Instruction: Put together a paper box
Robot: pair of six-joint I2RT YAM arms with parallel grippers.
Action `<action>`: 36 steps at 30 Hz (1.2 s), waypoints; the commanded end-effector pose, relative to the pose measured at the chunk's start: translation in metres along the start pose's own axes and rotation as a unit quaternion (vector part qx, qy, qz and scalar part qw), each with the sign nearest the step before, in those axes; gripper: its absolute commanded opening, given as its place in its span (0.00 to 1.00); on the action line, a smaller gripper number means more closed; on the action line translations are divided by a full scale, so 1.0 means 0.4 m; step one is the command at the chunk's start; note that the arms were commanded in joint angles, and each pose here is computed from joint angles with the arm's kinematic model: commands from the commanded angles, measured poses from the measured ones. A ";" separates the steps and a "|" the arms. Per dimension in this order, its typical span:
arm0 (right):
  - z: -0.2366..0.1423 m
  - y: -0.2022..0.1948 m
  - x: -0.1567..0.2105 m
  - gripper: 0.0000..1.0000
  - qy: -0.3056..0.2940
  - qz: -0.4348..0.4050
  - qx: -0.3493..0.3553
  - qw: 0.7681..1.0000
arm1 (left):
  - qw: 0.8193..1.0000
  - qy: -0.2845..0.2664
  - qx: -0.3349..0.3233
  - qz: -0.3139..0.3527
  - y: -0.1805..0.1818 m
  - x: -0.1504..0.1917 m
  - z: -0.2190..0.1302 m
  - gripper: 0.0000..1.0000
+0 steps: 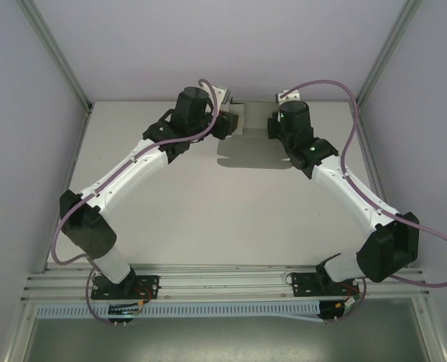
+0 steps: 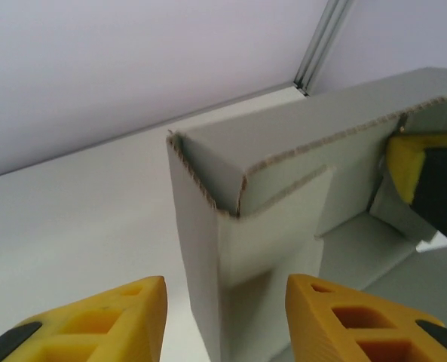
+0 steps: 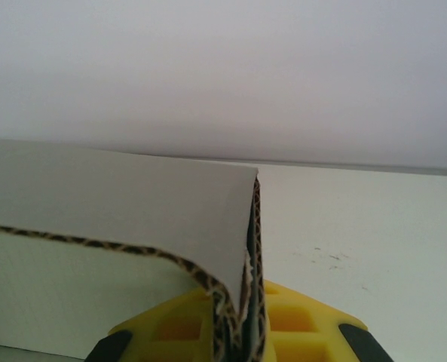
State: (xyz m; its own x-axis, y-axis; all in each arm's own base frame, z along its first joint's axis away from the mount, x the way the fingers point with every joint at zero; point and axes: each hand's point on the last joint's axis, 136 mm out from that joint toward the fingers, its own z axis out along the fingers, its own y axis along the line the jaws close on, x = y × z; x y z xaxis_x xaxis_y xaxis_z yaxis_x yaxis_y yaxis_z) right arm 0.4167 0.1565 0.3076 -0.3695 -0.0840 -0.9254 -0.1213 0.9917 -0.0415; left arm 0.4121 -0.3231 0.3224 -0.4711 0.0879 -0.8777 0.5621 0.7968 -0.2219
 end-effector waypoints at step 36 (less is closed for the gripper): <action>-0.105 0.041 -0.125 0.00 -0.084 0.029 -0.081 0.993 | 0.996 0.049 -0.078 0.013 0.096 0.041 0.168 0.12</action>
State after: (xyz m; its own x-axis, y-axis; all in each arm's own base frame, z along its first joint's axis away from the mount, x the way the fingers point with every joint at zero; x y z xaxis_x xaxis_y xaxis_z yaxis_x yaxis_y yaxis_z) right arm 0.4059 0.1605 0.3179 -0.3538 -0.0793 -0.9320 -0.1801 0.9835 -0.0153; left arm 0.4690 -0.3392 0.2866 -0.4974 0.1497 -0.8545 0.4804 0.8677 -0.1276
